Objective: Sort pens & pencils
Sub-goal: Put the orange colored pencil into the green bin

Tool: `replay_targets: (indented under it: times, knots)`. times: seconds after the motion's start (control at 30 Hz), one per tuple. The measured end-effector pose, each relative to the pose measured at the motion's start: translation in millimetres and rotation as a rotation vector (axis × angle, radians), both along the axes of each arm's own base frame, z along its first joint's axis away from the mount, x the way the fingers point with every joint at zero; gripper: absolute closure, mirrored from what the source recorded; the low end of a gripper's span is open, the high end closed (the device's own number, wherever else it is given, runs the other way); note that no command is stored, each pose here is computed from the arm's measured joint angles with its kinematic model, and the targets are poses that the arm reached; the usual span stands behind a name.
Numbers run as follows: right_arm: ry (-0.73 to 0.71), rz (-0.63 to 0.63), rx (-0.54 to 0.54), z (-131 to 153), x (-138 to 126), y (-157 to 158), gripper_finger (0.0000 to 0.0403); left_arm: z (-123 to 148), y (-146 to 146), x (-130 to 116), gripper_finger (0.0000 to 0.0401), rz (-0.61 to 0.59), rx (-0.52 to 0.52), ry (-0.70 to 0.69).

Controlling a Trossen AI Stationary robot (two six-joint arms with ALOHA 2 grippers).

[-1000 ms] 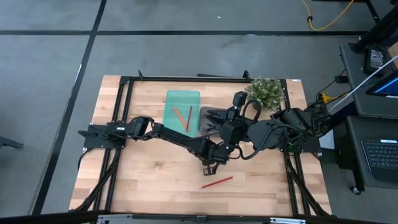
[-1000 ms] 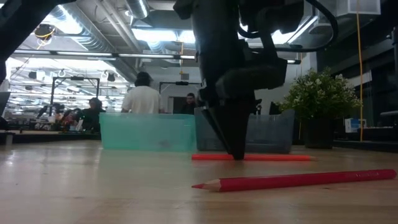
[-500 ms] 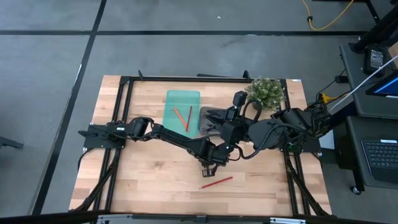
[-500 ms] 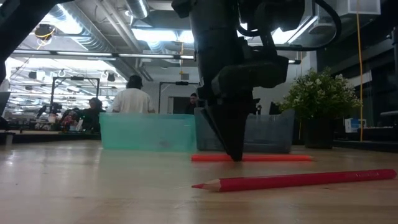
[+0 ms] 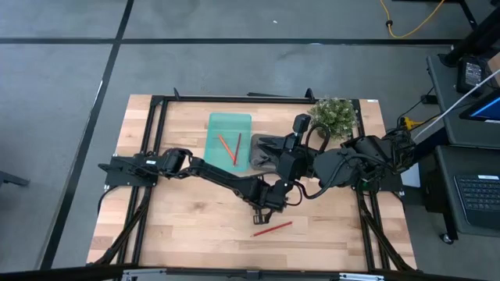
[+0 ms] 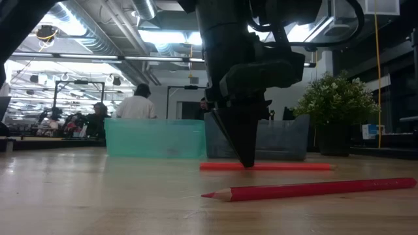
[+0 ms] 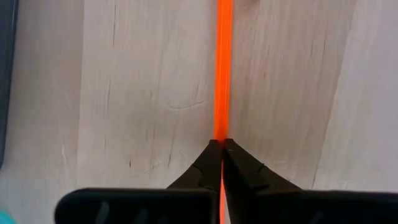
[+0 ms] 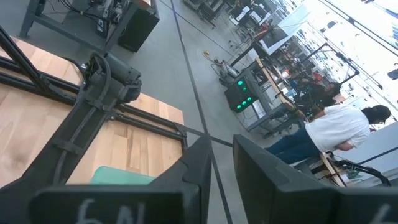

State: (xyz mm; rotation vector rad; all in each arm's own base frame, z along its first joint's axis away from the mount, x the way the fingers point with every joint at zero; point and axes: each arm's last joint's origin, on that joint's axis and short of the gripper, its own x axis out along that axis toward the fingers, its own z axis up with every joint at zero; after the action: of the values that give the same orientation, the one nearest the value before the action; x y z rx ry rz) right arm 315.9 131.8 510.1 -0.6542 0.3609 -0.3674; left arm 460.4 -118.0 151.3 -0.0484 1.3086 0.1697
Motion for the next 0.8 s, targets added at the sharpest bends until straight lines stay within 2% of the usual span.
replay_targets:
  times: [0.3, 0.63, 0.8]
  knots:
    - [-0.005, 0.0, 0.002, 0.4, 0.2, 0.1, 0.0334, -0.2, -1.5, -0.5, 0.0395, -0.014, 0.003, 0.001]
    - [-0.004, 0.0, 0.002, 0.4, 0.2, 0.0, 0.0334, -1.5, -2.6, -1.4, 0.0348, -0.048, -0.066, 0.029]
    - [-0.004, 0.0, 0.002, 0.4, 0.2, 0.1, 0.0334, -2.1, -2.0, -4.2, 0.034, -0.048, -0.061, 0.059]
